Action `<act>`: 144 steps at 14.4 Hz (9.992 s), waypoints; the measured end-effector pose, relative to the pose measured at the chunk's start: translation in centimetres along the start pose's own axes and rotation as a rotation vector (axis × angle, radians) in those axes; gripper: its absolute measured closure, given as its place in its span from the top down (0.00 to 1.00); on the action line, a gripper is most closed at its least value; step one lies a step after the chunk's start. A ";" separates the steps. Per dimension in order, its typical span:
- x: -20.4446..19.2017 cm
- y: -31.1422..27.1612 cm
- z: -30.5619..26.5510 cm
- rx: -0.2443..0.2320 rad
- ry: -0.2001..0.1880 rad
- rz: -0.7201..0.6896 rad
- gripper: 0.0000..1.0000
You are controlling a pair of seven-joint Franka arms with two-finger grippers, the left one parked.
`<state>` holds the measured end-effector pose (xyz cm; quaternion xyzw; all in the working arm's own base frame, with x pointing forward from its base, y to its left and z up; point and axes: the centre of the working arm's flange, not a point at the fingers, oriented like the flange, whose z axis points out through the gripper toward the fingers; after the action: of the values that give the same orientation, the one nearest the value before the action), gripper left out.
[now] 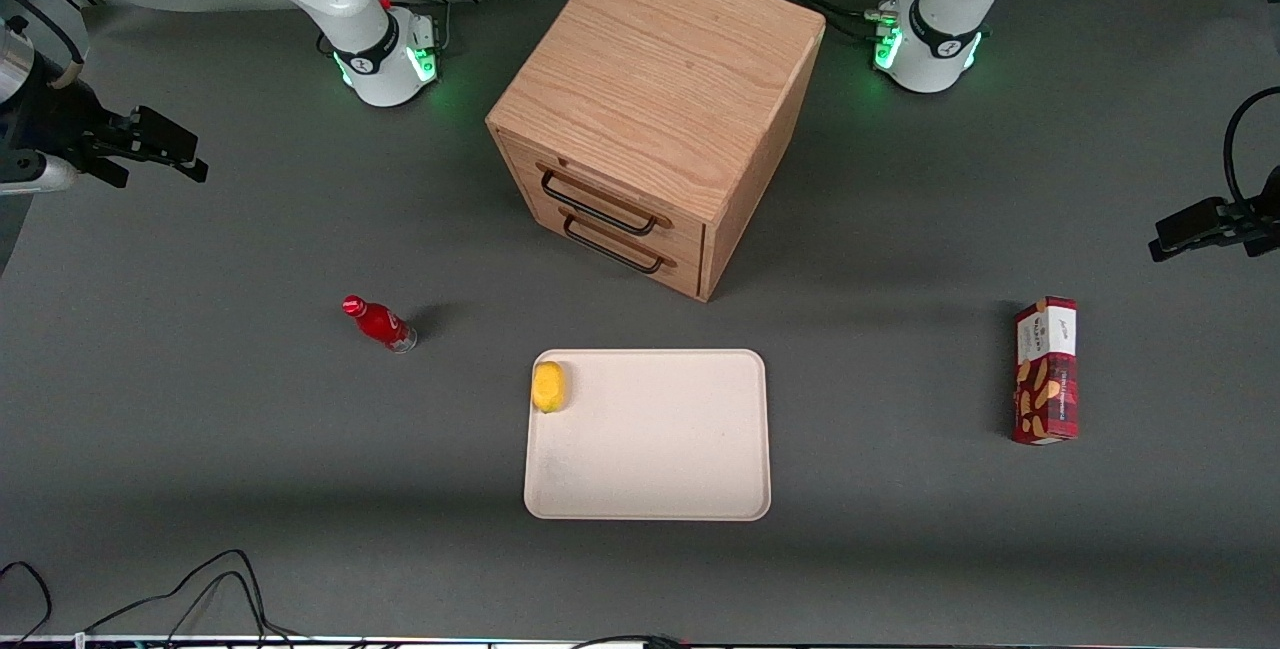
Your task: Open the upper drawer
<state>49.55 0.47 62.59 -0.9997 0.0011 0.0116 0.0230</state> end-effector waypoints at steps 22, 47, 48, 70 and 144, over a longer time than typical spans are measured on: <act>4.9 -23.0 7.2 0.126 -0.121 -0.368 1.00; 6.3 -37.7 18.8 0.321 -0.089 -0.881 1.00; 6.4 -37.8 18.9 0.319 -0.085 -0.882 1.00; 2.8 -37.9 22.5 0.297 -0.165 -0.923 1.00; 12.1 -33.1 25.7 0.243 -0.016 -1.019 1.00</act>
<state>61.17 34.71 38.18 -0.8635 -0.4841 0.0063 0.1414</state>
